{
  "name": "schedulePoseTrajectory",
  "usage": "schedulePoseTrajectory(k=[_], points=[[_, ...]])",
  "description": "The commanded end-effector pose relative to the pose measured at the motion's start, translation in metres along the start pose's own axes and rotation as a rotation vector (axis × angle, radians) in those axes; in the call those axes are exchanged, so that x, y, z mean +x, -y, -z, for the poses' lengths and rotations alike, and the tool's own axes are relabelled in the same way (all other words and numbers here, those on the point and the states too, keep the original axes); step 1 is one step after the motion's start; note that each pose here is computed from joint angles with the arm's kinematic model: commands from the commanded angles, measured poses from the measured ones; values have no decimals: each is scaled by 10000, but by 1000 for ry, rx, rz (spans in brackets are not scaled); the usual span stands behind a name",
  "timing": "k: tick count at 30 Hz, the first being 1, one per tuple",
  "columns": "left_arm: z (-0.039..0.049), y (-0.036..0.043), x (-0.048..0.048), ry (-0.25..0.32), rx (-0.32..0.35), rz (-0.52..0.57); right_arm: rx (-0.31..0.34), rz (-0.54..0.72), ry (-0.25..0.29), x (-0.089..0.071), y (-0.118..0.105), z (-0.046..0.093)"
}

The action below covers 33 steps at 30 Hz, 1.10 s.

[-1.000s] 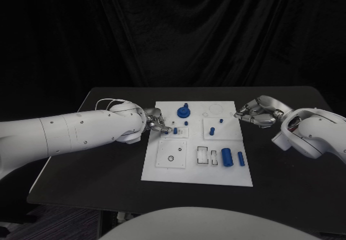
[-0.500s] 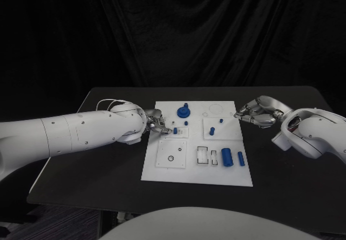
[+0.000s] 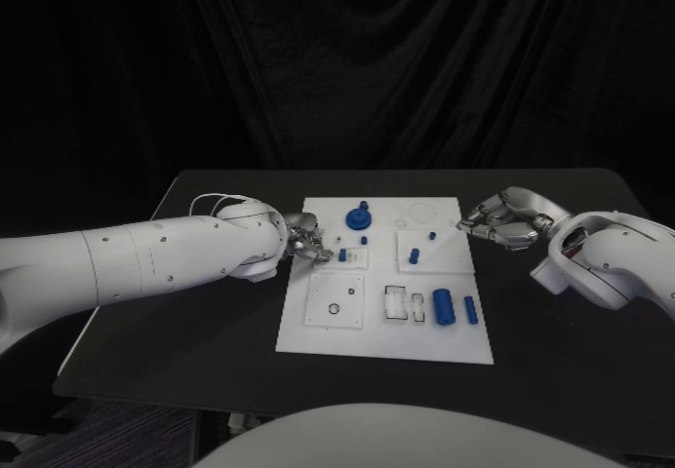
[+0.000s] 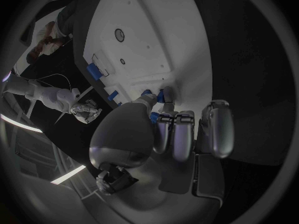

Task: Assemble the parts on the task board

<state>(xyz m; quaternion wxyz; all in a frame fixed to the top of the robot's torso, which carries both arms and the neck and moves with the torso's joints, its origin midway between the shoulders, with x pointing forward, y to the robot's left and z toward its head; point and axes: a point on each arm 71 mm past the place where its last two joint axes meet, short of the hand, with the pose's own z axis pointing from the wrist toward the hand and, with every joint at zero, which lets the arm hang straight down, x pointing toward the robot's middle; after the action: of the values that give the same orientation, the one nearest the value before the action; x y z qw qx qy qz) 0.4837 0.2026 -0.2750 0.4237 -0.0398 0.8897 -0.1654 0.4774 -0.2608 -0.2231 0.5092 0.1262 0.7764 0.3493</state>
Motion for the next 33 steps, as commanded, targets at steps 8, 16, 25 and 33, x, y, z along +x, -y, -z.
schedulePoseTrajectory(k=[8,16,25,33], points=[[10,-1,28,10,26,5,19,2,-10,14,21,2],[33,-6,19,31,35,15,19,2,-13,17,19,-3],[81,-40,4,55,56,71,22,2,-12,13,27,3],[134,-95,-15,42,83,172,23,2,-11,14,27,-3]])
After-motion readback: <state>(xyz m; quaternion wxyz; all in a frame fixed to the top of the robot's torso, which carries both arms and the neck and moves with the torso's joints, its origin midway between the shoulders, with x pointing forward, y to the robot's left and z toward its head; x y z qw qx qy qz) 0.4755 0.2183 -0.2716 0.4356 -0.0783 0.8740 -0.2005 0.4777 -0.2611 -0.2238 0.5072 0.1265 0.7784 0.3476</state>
